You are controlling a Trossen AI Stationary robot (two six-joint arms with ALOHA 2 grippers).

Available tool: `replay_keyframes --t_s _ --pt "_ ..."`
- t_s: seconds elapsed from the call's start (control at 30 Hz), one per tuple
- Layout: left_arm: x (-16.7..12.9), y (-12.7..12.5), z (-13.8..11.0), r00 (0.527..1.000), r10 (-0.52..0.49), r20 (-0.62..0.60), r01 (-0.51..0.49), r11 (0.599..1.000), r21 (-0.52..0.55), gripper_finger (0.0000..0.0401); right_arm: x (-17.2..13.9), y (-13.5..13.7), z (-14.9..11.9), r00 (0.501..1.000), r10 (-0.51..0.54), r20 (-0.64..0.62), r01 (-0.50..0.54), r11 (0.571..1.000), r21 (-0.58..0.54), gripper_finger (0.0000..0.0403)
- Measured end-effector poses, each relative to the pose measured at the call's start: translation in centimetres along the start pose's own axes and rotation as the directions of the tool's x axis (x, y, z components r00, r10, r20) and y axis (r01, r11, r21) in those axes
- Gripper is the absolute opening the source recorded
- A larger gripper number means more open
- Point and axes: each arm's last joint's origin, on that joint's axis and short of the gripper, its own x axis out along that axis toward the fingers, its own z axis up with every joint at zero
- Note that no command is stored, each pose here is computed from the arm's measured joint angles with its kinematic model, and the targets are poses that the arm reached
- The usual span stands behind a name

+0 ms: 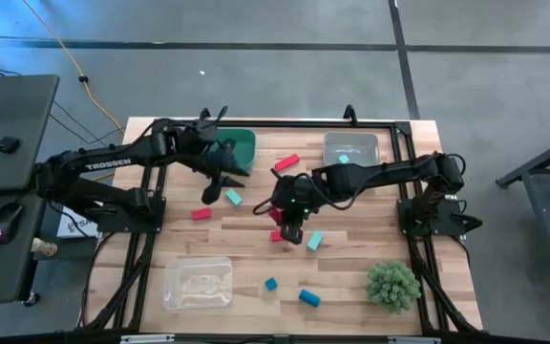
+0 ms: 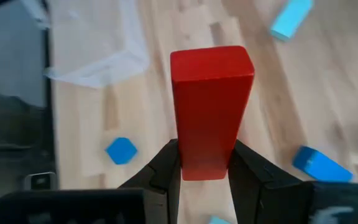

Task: Sort & place blocks by color
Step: Put the red block into the transparent bin

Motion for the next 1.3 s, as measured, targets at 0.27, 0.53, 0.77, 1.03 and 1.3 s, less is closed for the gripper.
replay_keyframes --t_s 0.27,0.53,0.77,1.03,1.3 --pt "1.1 -2.9 1.6 0.991 -0.097 0.09 0.065 0.951 0.302 0.009 -0.1 0.1 0.5 0.994 0.106 0.012 -0.106 0.993 -0.043 0.0079" --pt "1.7 -5.2 2.3 0.978 -0.174 0.114 0.117 0.914 0.388 0.009 -0.2 -0.3 1.1 0.98 0.194 0.031 -0.193 0.98 -0.042 0.0079" --pt "1.9 -6.5 2.8 0.965 -0.216 0.15 0.147 0.915 0.375 0.009 -0.4 -0.4 1.5 0.949 0.315 0.02 -0.315 0.949 0.012 0.0079" --pt "2.0 -7.5 3.0 0.955 -0.252 0.157 0.194 0.93 0.313 0.009 -0.6 0.0 1.5 0.893 0.451 -0.016 -0.451 0.893 0.001 0.0079" --pt "2.1 -8.0 3.0 0.951 -0.271 0.151 0.234 0.946 0.225 0.009 0.9 -0.1 1.9 0.819 0.571 -0.059 -0.572 0.82 -0.008 0.0079"
